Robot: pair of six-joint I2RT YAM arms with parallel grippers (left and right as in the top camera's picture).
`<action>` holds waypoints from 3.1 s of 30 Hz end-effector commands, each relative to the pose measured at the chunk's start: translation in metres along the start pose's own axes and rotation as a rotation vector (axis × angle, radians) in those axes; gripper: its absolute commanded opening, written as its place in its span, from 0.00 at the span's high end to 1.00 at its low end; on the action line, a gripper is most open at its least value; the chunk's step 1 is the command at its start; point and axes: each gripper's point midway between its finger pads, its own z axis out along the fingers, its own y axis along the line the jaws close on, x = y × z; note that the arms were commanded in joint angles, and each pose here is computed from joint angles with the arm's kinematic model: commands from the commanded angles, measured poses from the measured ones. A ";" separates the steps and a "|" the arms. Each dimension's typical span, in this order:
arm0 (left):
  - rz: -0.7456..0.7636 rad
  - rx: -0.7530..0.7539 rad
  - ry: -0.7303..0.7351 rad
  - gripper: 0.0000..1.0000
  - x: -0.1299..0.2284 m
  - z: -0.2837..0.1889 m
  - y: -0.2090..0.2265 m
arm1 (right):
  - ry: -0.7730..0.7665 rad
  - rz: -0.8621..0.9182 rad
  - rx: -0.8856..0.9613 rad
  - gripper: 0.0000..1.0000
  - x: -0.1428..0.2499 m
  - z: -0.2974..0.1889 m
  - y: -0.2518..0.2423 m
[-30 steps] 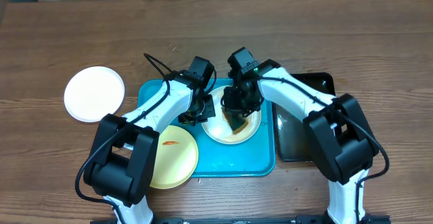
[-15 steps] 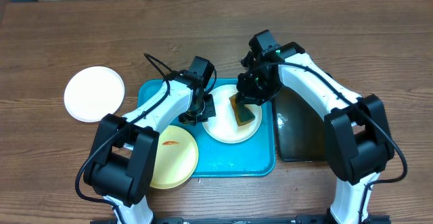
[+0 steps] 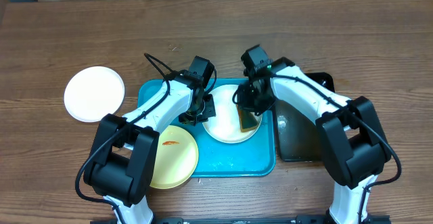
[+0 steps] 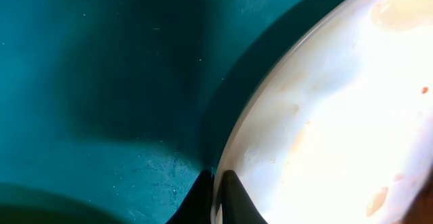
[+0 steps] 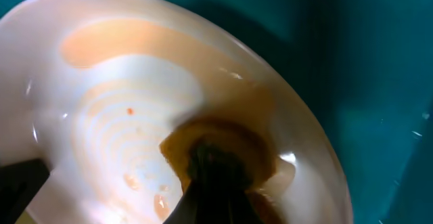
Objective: Clean dirty plates on tray and stack at the side
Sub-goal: 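Scrub the white plate with the sponge in the right gripper, then lower the sponge into the black tray and open the right gripper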
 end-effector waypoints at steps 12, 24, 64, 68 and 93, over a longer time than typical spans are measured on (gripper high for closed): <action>0.012 0.002 -0.009 0.94 -0.003 -0.001 -0.001 | -0.078 -0.136 -0.237 0.96 0.007 0.005 0.077; 0.012 0.002 -0.009 0.94 -0.003 -0.001 -0.001 | -0.270 -0.087 -0.266 0.96 -0.045 -0.098 0.033; 0.014 0.016 -0.016 0.91 -0.006 -0.002 -0.004 | -0.159 0.133 0.325 0.41 0.021 -0.063 -0.167; 0.014 0.016 -0.016 0.91 -0.006 -0.002 -0.004 | -0.183 0.131 0.318 0.42 0.021 -0.052 -0.170; 0.014 0.016 -0.017 0.89 -0.006 -0.002 -0.004 | -0.105 0.144 0.270 0.89 0.044 -0.038 -0.167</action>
